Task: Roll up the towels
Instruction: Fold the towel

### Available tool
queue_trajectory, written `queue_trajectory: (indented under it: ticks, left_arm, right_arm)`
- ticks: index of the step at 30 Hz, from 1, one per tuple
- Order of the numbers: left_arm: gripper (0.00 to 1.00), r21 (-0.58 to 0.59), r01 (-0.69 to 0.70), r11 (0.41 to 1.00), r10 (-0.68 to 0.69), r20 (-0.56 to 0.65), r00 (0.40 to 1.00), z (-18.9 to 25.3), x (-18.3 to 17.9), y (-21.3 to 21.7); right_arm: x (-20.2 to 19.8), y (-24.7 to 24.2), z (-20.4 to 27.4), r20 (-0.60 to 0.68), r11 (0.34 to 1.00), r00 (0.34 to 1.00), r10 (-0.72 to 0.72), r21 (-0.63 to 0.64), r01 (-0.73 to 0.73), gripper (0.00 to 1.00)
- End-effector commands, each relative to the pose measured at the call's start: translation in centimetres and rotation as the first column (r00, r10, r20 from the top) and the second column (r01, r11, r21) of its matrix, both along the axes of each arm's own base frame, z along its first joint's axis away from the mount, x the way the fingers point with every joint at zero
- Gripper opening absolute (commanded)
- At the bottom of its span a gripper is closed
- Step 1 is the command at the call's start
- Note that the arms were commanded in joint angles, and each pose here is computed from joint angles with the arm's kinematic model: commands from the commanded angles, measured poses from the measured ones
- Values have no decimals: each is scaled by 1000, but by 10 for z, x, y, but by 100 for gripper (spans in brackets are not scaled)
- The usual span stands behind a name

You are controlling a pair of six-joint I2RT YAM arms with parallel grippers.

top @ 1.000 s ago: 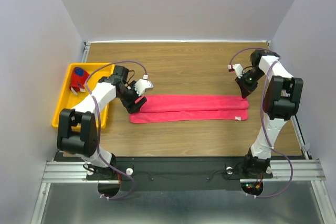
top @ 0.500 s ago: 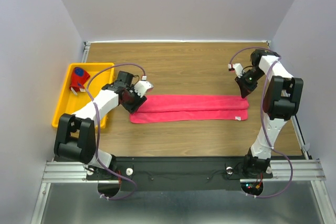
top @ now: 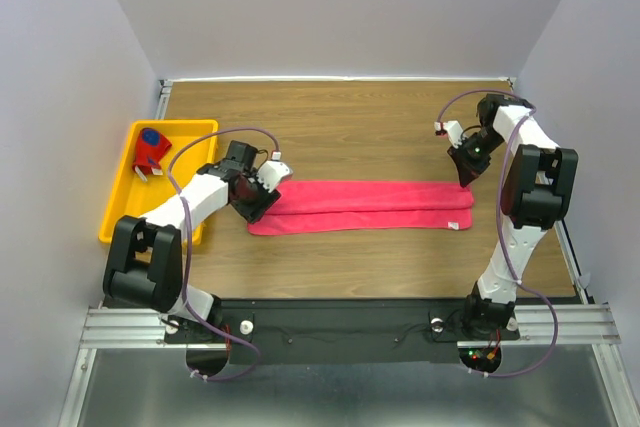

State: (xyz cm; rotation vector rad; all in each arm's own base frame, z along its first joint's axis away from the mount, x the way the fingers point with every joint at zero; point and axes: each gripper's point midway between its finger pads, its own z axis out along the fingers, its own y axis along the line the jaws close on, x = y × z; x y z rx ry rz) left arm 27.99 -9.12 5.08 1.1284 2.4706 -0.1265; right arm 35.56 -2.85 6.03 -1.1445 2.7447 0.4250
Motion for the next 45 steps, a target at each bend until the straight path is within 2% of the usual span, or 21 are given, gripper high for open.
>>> queue_trajectory:
  ticks: [1,7,12,13,17,18,19,23,30,36,41,45]
  left_arm:
    - [60,-8,33,999,-33,-19,999,2,-15,-3]
    - [59,-6,37,999,-37,-21,999,3,-18,-2]
    - [50,15,13,1000,-13,19,1000,4,-8,2]
    - [46,18,9,1000,-10,26,1000,5,-5,2]
    - [18,23,4,1000,-5,41,999,10,1,2]
    - [6,23,5,1000,-6,59,998,16,6,1]
    - [1,25,6,1000,-8,74,997,21,8,1]
    - [0,23,6,1000,-9,125,992,43,27,4]
    - [0,28,-31,999,23,274,961,105,108,22]
    - [0,31,-29,999,18,316,948,114,157,27]
    - [0,13,1,1000,-5,296,955,100,160,21]
    - [0,13,26,1000,-28,268,963,83,145,20]
  right_arm:
    - [7,2,27,68,1000,998,3,1,-3,1]
    - [6,3,27,69,1000,998,4,4,-5,0]
    - [5,3,26,66,1000,998,3,5,-3,0]
    - [6,3,27,67,1000,998,4,5,-4,0]
    - [7,2,30,77,1000,997,4,-2,-4,1]
    - [7,1,31,81,1000,997,4,-4,-4,1]
    - [10,-1,34,98,1000,995,0,-3,0,1]
    - [32,-9,57,186,999,982,-44,21,40,1]
    - [84,-29,107,355,989,924,-141,94,114,1]
    - [110,-32,116,410,979,892,-189,152,137,1]
    - [104,-28,99,369,978,912,-177,168,122,1]
    - [91,-23,88,344,980,926,-154,173,99,1]
